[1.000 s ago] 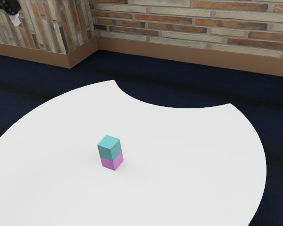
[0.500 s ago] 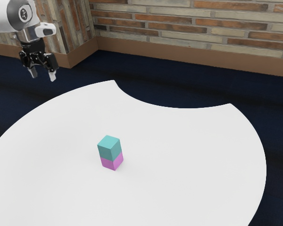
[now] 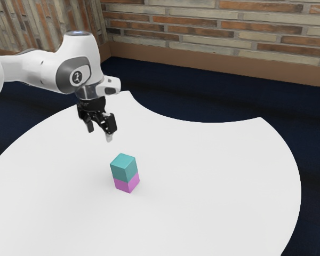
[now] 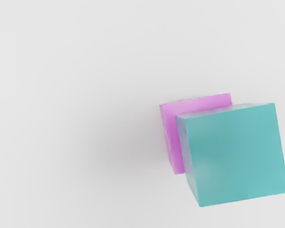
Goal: Pick up the blue block with one arm, and put the blue block on the table with one arm
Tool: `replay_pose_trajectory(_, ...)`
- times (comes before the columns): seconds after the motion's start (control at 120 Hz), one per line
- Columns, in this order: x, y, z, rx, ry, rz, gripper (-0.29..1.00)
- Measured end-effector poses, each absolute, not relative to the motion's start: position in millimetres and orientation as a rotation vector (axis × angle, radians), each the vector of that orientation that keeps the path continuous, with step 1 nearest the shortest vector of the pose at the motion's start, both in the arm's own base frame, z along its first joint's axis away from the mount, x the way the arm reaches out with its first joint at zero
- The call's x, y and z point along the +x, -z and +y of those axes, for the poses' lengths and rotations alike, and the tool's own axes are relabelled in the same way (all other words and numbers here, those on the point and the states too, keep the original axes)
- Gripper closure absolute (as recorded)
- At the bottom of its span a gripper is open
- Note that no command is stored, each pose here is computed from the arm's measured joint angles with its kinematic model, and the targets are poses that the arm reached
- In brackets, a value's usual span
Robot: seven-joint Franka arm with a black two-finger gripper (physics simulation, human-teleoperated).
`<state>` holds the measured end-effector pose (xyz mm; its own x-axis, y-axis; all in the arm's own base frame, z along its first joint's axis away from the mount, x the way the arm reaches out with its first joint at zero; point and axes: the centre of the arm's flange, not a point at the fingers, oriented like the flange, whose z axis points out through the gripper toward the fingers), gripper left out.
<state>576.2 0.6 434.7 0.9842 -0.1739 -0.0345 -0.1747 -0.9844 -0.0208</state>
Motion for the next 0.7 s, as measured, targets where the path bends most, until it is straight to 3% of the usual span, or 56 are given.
replay_pose_trajectory(0.383, 557.8, -392.8, -71.0, -3.114, -0.027, 0.201, 0.02)
replay_pose_trajectory(0.7, 573.0, -373.5, -60.5, -3.120, -0.006, 0.022, 0.02)
